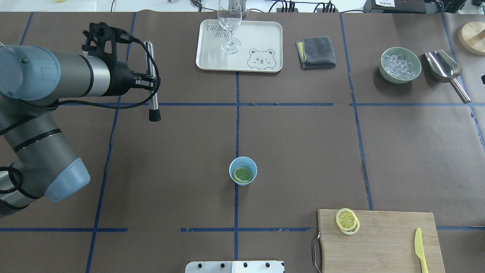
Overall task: Squeeze lemon into cup
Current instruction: 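Carry the muddler over the blue cup with the left gripper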
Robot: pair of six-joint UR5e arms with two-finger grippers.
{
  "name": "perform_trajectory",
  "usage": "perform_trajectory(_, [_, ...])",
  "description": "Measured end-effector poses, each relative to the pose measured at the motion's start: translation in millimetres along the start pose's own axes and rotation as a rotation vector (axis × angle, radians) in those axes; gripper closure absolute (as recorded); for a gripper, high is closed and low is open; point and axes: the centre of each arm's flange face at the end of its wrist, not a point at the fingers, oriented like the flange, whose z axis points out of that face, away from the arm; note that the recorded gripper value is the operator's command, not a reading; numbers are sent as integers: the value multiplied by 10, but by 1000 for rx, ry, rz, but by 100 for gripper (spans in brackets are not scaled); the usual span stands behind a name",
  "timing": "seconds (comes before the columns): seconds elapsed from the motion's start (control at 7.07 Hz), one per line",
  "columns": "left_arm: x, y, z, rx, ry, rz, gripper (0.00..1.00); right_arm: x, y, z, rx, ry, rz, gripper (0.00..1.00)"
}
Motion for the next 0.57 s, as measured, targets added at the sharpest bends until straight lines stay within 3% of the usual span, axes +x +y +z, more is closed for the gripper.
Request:
perform_trajectory(0.28, [358, 16, -101, 98, 90, -22, 100, 560, 369, 5, -14, 18, -20, 0])
perform_trajectory(0.57, [616, 433, -79, 289, 162, -96, 100, 872, 687, 90, -41, 24, -41, 0])
